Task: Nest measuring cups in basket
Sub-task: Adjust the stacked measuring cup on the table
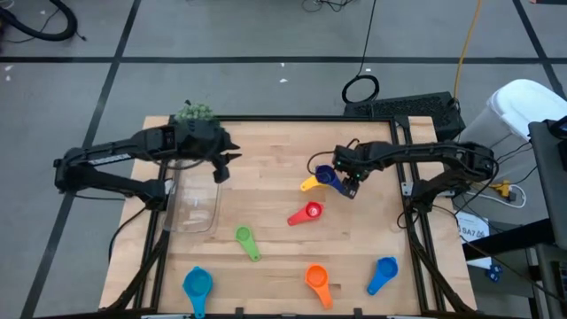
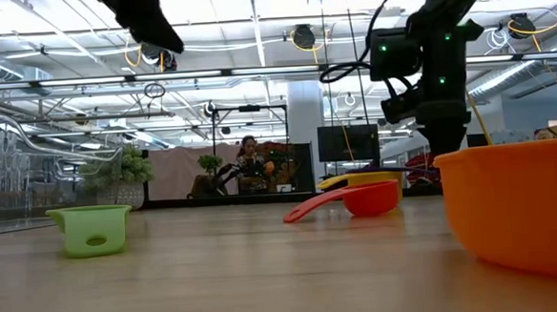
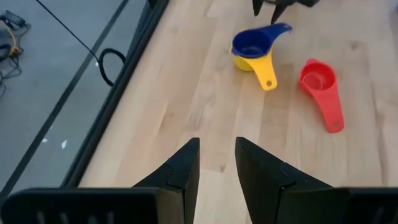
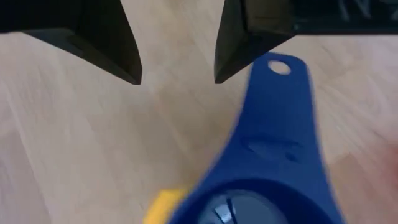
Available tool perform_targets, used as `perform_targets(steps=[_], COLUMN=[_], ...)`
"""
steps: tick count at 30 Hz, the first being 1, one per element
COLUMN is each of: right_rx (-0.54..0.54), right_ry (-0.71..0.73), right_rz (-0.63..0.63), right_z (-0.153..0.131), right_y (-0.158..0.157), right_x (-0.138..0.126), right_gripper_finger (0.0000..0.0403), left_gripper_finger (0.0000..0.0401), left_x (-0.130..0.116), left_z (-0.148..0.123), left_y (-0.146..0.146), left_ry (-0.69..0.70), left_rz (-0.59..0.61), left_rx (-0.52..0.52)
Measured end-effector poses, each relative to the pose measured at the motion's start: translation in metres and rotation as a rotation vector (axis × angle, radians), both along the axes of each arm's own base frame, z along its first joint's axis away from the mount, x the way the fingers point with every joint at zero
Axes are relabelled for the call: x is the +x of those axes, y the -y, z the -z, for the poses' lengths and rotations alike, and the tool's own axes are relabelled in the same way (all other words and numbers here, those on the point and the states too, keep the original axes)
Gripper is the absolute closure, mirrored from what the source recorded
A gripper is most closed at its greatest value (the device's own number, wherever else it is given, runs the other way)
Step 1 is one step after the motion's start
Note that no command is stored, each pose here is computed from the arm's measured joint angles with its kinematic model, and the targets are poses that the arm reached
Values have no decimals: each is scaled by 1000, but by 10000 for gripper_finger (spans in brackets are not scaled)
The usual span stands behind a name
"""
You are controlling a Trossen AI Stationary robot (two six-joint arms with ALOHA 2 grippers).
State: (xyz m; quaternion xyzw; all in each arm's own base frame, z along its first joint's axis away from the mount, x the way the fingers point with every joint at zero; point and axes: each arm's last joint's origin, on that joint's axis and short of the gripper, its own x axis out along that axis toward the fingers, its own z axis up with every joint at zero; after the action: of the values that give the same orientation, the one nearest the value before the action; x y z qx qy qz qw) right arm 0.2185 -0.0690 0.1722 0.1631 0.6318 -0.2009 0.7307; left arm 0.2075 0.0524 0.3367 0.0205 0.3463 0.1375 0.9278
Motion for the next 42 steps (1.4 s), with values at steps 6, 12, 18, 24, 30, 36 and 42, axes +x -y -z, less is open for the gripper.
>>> perform_targets(steps=[6, 12, 18, 24, 30, 36, 42], right_rx=[-12, -16, -18, -23, -31, -35, -36], right_ry=[47, 75, 72, 66, 71, 80, 79], right_rz=[-48, -58, -69, -95, -113, -120, -132], right_z=[0, 0, 0, 0, 0, 0, 0], right_y=[-11, -16, -18, -18, -17, -17, -17], right_x=[7, 11, 11, 11, 12, 13, 13], right_gripper_finger=[219, 225, 227, 227, 227, 227, 227], left_gripper_finger=[295, 295, 295, 295, 295, 295, 295], left_x=[22, 44, 71, 92, 106, 123, 141], left_z=[9, 26, 53, 73, 82, 112, 145], left_y=[-5, -14, -24, -30, -40, -52, -59], left_ry=[6, -24, -78, -81, -41, -71, -78], left_rz=[1, -2, 1, 8, -44, -80, -70], left_rx=[4, 8, -20, -17, 25, 16, -22])
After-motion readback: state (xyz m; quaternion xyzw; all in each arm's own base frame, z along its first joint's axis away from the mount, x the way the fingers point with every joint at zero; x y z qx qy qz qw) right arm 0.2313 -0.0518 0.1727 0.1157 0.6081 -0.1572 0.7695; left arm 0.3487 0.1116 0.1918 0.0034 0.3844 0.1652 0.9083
